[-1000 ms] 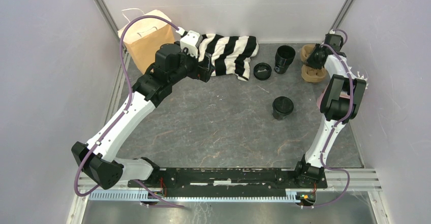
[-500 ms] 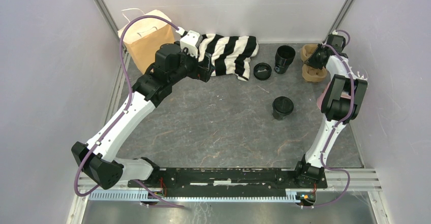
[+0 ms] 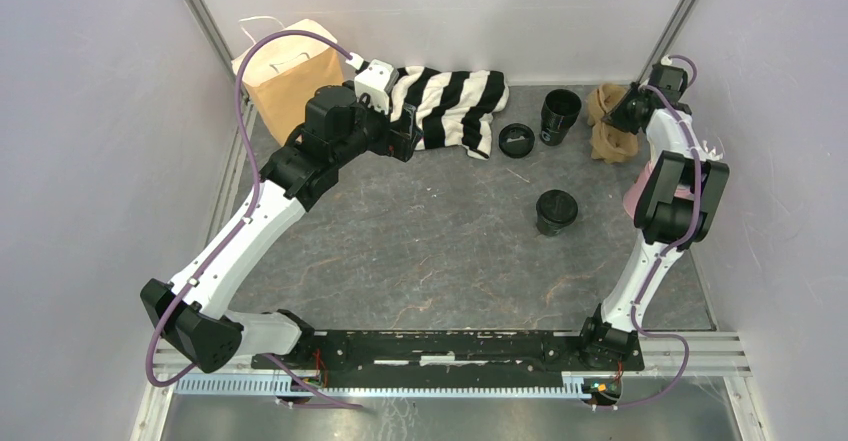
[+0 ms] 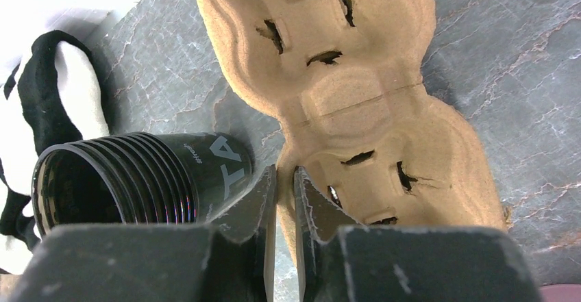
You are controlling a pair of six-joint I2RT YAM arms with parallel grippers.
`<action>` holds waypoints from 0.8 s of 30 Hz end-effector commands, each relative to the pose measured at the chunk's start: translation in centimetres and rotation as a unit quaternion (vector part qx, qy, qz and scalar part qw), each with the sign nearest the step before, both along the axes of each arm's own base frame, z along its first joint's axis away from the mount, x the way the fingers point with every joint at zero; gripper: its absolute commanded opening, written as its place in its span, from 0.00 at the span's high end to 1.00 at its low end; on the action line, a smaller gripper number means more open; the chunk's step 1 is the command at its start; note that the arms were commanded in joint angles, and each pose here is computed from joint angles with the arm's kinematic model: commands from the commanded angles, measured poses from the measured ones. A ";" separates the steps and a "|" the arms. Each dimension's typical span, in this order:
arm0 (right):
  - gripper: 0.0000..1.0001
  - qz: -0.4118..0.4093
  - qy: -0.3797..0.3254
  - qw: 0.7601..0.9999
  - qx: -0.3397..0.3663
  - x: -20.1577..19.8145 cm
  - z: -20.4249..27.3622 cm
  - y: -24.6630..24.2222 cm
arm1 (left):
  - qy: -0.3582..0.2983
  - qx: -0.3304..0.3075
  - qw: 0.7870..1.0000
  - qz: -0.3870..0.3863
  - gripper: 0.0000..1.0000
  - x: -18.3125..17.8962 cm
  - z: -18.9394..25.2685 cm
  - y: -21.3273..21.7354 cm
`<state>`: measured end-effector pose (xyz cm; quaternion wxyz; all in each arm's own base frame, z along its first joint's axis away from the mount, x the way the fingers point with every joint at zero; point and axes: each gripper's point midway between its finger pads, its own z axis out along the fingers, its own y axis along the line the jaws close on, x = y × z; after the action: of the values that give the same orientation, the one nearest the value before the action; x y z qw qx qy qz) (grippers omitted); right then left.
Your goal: Pack the takeout coffee
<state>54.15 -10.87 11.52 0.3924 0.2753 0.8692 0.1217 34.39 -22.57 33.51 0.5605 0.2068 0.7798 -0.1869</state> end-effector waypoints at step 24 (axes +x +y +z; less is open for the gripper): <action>1.00 -0.020 0.010 0.973 -0.231 -0.4 6.3 0.5 | -0.042 -0.018 0.999 -0.020 0.00 -0.6 3.2 0.0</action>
<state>53.10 -9.90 13.42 0.4005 0.2165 0.8903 -0.0089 34.13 -22.94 33.55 0.5577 0.2140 0.7774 -0.1968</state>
